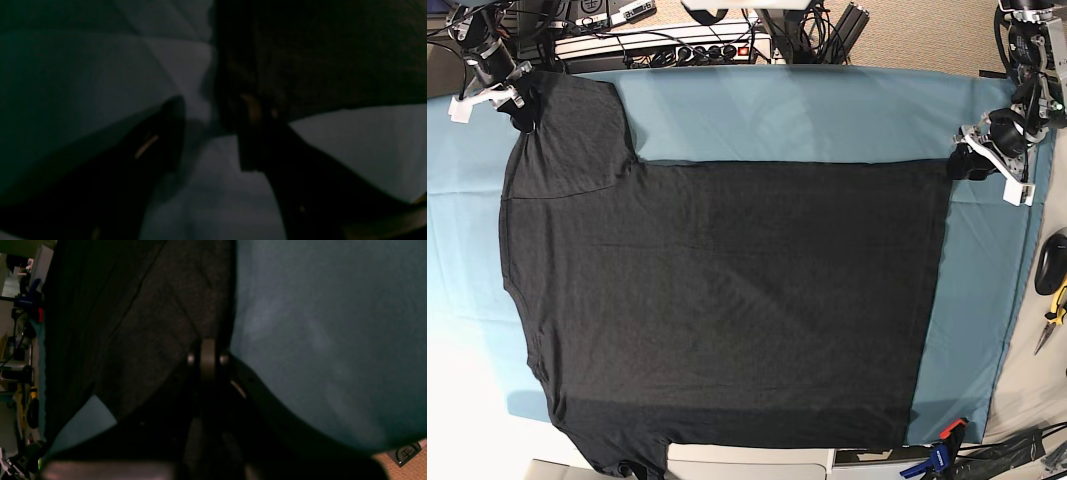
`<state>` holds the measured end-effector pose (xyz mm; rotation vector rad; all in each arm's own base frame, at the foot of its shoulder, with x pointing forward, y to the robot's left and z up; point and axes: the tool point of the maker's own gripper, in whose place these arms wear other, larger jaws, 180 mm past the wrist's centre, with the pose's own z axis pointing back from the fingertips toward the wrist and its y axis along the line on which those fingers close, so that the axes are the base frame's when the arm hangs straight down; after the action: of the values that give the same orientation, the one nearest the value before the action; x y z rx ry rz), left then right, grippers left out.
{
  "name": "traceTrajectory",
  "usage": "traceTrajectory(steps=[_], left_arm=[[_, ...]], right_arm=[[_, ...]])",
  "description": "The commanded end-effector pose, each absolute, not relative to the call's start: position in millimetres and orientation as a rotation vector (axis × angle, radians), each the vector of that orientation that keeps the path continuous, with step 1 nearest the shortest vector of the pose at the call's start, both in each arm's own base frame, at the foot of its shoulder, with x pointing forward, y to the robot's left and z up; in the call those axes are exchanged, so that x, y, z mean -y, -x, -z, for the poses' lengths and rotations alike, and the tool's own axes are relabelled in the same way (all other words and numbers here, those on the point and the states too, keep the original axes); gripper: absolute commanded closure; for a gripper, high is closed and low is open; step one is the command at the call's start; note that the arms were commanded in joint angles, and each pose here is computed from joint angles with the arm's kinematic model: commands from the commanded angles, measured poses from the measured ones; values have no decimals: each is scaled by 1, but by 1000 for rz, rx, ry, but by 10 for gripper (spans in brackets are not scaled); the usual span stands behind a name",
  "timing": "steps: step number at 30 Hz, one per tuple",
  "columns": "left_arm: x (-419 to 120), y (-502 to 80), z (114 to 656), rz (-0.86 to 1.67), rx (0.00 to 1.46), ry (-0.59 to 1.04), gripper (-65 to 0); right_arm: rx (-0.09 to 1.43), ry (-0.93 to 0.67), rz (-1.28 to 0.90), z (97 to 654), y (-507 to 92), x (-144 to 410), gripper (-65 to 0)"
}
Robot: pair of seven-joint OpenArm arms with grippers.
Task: Fold the T-shirt properly
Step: 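Grasp the shirt's shoulder corners with the left and right grippers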
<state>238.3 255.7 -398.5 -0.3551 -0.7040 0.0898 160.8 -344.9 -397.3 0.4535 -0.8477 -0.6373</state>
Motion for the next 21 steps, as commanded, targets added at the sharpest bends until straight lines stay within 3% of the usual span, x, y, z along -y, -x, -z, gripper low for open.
traceTrajectory(steps=[1,21], left_arm=[[-262,-244,390,-80,725,341,-270],[-222,-244,390,-135,760,506,-268]], right_arm=[[743,-423,612,411,-146,341,0],[743,-423,612,411,-145,341,0]])
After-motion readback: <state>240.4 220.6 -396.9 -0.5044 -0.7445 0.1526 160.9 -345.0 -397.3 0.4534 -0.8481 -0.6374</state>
